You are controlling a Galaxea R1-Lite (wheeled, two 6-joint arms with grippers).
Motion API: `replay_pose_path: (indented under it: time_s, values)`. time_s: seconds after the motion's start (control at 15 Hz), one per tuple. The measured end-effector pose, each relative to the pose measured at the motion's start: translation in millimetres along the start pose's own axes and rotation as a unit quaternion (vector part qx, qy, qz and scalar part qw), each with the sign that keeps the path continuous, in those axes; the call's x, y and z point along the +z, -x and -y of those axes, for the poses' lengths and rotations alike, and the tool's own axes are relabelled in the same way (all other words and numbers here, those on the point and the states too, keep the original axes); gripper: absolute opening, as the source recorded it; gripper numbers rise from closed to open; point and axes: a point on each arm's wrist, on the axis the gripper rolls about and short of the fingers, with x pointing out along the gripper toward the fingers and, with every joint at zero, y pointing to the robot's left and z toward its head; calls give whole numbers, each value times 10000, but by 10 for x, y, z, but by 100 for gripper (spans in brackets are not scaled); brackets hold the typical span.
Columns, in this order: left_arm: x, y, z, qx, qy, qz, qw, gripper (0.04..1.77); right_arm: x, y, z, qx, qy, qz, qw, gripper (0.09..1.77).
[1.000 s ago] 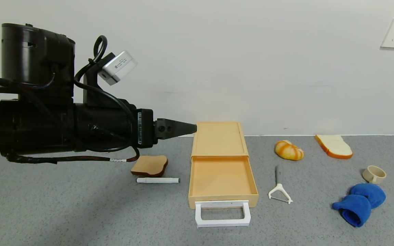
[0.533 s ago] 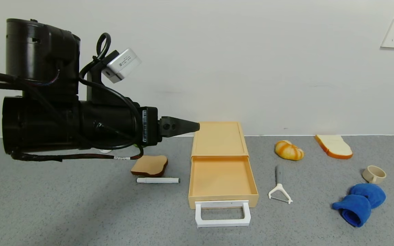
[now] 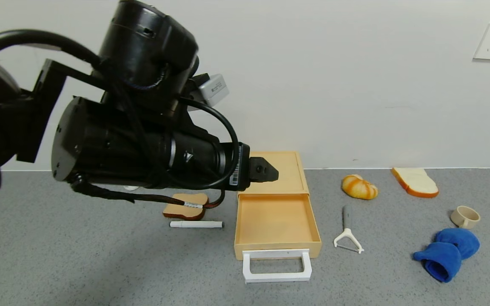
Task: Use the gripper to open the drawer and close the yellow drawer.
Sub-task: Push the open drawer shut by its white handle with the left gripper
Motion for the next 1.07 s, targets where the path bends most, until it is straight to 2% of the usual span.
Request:
replay_pose_path:
  time_s: [0.27,0.47,0.8,1.07]
  values:
    - [38,-309,231,603,472,-454,9960,172,0,0,0,0,0,0,10000,171]
    - [-75,-640,358,916,547,-734,9916,172,0,0,0,-2,0,0,10000,171]
    - [-318,-1029,455,1448,731,-1214,9793,172,0,0,0,-2,2,0,10000,171]
    - [-503,-1304,485,1699,887,-1523,9696,172,0,0,0,0,2,2,10000,171]
